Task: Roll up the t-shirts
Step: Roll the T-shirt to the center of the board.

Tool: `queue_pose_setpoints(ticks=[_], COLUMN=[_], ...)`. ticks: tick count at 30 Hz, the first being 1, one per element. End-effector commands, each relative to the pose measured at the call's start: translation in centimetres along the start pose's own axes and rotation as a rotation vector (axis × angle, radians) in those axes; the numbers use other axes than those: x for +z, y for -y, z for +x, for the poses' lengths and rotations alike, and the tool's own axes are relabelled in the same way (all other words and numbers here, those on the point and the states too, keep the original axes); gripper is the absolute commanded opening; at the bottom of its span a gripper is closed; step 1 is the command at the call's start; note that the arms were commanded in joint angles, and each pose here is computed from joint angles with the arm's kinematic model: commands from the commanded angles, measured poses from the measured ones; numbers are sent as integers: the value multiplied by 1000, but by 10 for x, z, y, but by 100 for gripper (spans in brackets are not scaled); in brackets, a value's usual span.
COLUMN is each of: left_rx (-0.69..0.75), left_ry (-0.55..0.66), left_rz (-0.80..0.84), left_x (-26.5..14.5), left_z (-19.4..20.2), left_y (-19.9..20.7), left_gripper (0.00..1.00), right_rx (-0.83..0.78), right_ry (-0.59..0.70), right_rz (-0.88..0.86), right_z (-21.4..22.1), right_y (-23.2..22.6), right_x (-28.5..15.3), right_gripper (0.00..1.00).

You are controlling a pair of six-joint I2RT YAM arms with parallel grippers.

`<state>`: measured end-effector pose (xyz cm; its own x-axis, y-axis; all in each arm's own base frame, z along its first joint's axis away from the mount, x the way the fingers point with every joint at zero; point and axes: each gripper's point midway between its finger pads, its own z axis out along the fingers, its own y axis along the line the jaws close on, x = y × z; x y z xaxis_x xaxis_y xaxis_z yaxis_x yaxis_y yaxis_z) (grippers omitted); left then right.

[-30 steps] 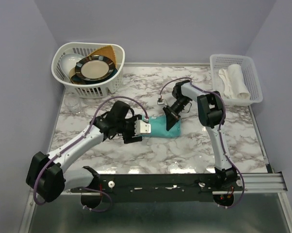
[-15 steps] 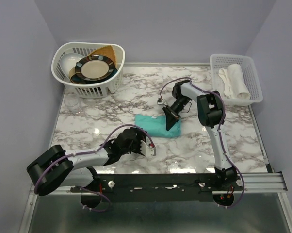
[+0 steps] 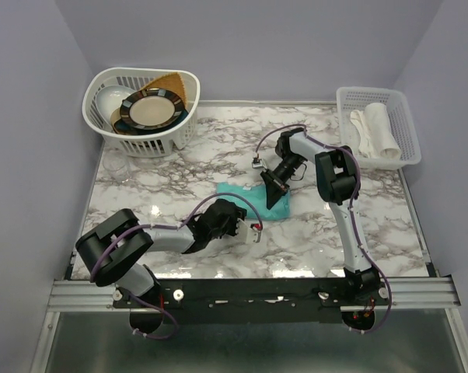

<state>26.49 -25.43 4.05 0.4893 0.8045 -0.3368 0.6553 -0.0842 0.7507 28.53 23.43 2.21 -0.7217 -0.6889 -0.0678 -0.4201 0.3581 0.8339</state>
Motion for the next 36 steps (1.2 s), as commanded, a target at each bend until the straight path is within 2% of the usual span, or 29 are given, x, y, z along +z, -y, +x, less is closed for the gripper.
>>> queue_pose_setpoints(ticks=[1, 7, 8, 9, 11, 12, 15, 16, 18, 19, 20, 21, 22, 24, 26, 27, 29, 31, 34, 36], left_rx=[-52, -146, -169, -205, -279, -300, -382, -426, -472, -501, -538, -556, -585, -641, -691, -721, -757, -795, -820, -818], left_ry=[-72, -123, -115, -115, -98, -78, -21, -38, 20, 4, 29, 55, 55, 87, 93, 116, 133, 149, 153, 151], left_rz=[174, 372, 400, 405, 507, 524, 658, 706, 779, 853, 882, 900, 963, 1006, 1070, 1081, 1115, 1153, 1187, 1191], left_x=[7, 8, 7, 10, 5, 8, -1, -9, -9, -20, -21, -19, -28, -25, -33, -30, -34, -34, -34, -33], left_z=[9, 20, 19, 22, 18, 14, 5, 9, -2, -2, -6, -10, -13, -19, -24, -28, -32, -37, -38, -37], left_y=[21, 37, 38, 28, 37, 27, 26, 30, 25, 32, 31, 25, 29, 22, 22, 16, 14, 11, 10, 11], left_gripper=[47, 30, 27, 25, 18, 17, 12, 9, 8, 7, 7, 7, 7, 7, 7, 8, 8, 9, 9, 9], right_rx=[20, 6, 3, -6, -33, -38, -99, -143, -236, -295, -378, -377, -466, -554, -711, -826, -940, -1105, -1256, -1289], right_ry=[-159, -156, -154, -154, -136, -114, 24, 79, 191, 237, 287, 293, 336, 345, 385, 415, 394, 383, 368, 321], right_rz=[81, 79, 76, 78, 70, 66, 55, 59, 88, 131, 195, 213, 288, 402, 561, 644, 754, 827, 873, 850], right_z=[29, 29, 30, 30, 30, 29, 10, 3, -8, -15, -18, -6, -15, 10, 8, 11, 23, 30, 29, 35], right_y=[36, 35, 34, 34, 30, 29, 7, -2, -27, -28, -48, -46, -41, -50, -42, -64, -46, -55, -69, -66], right_x=[10, 9, 9, 8, 4, -2, -30, -42, -73, -83, -103, -101, -109, -108, -117, -126, -110, -93, -77, -58], right_gripper=[23, 26, 29, 37, 45, 98, 100, 100, 100, 100, 100, 100, 100, 100, 100, 100, 100, 100, 100, 100])
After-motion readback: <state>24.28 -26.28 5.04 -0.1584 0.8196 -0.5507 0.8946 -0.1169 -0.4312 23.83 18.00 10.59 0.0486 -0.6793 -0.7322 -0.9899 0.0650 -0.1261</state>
